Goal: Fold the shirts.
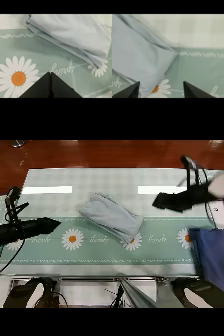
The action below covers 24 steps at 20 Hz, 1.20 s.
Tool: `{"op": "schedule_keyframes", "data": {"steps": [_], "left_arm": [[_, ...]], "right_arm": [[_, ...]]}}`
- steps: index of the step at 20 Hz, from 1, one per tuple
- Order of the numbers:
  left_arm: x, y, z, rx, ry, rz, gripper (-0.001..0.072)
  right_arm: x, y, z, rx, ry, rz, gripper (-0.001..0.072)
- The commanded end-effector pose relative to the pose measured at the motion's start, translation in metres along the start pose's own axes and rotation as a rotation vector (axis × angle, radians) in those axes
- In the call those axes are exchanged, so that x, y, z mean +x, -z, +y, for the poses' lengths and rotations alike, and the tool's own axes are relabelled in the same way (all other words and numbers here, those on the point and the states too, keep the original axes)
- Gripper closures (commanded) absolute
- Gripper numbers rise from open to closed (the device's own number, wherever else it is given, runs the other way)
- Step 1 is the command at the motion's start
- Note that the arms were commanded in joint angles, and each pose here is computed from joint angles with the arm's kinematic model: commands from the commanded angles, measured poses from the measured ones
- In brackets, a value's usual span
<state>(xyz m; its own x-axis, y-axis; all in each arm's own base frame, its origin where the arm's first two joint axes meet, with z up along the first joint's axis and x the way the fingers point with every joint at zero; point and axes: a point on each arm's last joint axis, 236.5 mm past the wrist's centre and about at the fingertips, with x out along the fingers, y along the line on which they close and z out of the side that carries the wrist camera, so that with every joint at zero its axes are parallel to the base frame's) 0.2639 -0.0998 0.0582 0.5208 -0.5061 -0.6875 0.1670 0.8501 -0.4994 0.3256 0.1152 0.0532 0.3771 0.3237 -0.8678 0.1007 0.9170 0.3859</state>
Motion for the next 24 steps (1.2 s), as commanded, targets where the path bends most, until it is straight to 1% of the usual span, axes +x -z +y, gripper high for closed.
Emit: {"op": "schedule_keyframes", "data": {"steps": [1,2,3,7,12,14,15,16,17,18,22,24], "left_arm": [[0.012,0.005,0.004,-0.058,0.021,-0.002,0.0678],[0.018,0.009,0.005,-0.089,0.033,0.006,0.0678],[0.024,0.012,0.007,-0.116,0.043,0.015,0.0678],[0.042,0.02,0.007,-0.196,0.086,0.067,0.0678],[0.059,0.03,0.001,-0.192,0.107,0.125,0.0678],[0.063,0.034,-0.005,-0.175,0.114,0.139,0.0679],[0.065,0.035,-0.008,-0.162,0.117,0.14,0.0678],[0.066,0.035,-0.011,-0.153,0.12,0.14,0.0678],[0.067,0.036,-0.014,-0.144,0.123,0.141,0.0678],[0.068,0.037,-0.016,-0.136,0.126,0.144,0.0678],[0.068,0.038,-0.018,-0.13,0.129,0.148,0.0678],[0.069,0.037,-0.017,-0.13,0.127,0.142,0.0679]], "right_arm": [[0.05,0.058,-0.032,0.446,-0.149,-0.126,0.0092],[0.061,0.066,-0.029,0.514,-0.205,-0.119,0.0092],[0.071,0.07,-0.026,0.523,-0.236,-0.105,0.0093],[0.106,0.075,-0.006,0.481,-0.293,0.034,0.0093],[0.152,0.091,0.016,0.39,-0.314,0.288,0.0093],[0.165,0.098,0.031,0.354,-0.321,0.354,0.0094],[0.169,0.097,0.041,0.328,-0.33,0.371,0.0105],[0.171,0.094,0.051,0.295,-0.342,0.375,0.0247],[0.169,0.087,0.064,0.235,-0.368,0.362,0.0525],[0.162,0.077,0.078,0.166,-0.406,0.345,0.0686],[0.103,0.019,0.132,-0.055,-0.537,0.304,0.0686],[0.059,-0.02,0.147,-0.14,-0.542,0.241,0.0687]]}}
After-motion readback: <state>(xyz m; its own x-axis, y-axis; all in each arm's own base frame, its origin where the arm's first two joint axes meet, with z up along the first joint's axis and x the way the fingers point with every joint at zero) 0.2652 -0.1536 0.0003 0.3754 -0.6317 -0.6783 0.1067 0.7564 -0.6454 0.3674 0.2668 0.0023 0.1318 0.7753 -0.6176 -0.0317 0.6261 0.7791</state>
